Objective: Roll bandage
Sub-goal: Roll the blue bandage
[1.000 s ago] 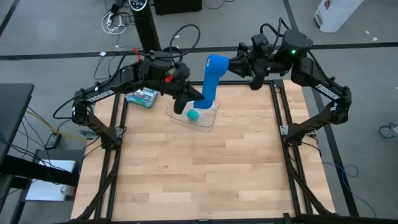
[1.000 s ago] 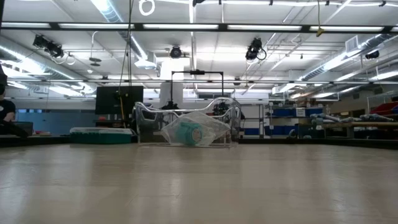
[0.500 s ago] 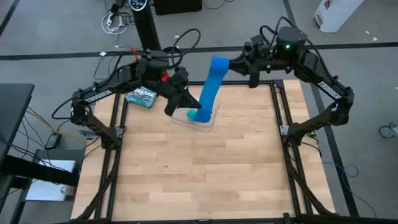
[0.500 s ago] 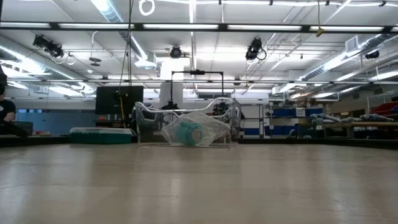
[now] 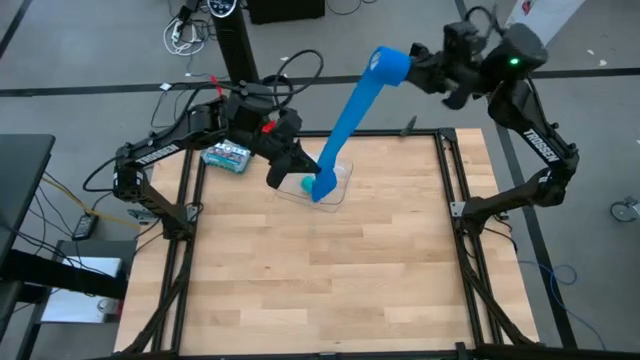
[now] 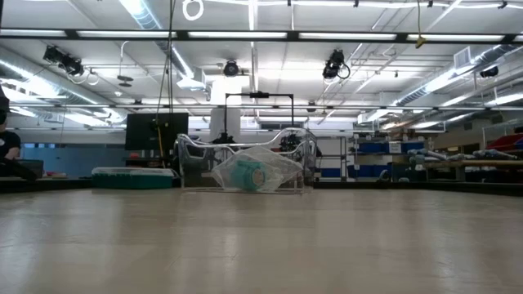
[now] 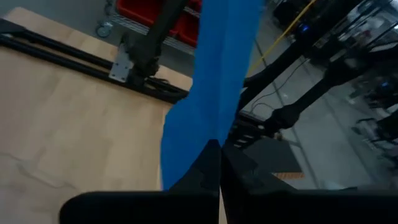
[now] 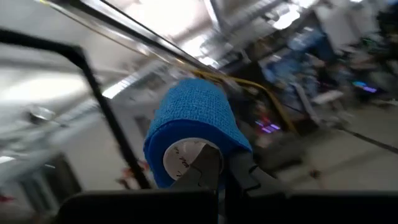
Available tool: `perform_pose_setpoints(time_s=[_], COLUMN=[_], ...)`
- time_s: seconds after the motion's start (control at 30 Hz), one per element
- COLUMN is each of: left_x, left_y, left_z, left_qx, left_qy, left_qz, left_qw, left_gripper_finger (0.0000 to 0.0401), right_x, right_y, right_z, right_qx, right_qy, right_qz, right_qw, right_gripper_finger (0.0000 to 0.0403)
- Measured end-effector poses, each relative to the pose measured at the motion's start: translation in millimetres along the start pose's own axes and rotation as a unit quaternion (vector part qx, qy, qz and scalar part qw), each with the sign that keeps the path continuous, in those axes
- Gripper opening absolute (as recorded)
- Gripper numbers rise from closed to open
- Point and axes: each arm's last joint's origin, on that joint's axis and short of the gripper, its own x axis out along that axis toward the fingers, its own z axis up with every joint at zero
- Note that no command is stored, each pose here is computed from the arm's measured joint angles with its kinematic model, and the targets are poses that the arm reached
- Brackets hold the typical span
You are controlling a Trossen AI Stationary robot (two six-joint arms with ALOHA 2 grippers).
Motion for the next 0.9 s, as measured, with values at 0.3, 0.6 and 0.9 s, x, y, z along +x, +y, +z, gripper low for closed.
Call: perform_pose_setpoints(time_s=[0.3,0.6,0.9], left_x=[-0.1,2.0,1.7], left_y=[2.8,-1.2,-2.5], left_z=[-0.4,2.1,1.3], left_qx=[0.022,0.008,0.008], left_qy=[-0.008,-0.021,-0.004], left_qz=[0.044,0.025,-0.015], left_qw=[0.999,0.999,1.000], left_gripper_finger=[0.0005,0.0005,0.0006], right_x=[-2.9,3.7,21.2], right_y=[14.3,-5.6,-8.4], right_z=[11.5,-52.6,-83.2], right_qx=[0.035,0.120,0.129], right_qy=[-0.020,0.195,0.278], right_qz=[0.083,-0.071,-0.057], right_qw=[0.996,0.971,0.950], right_gripper_finger=[0.0000,0.0000,0.0017])
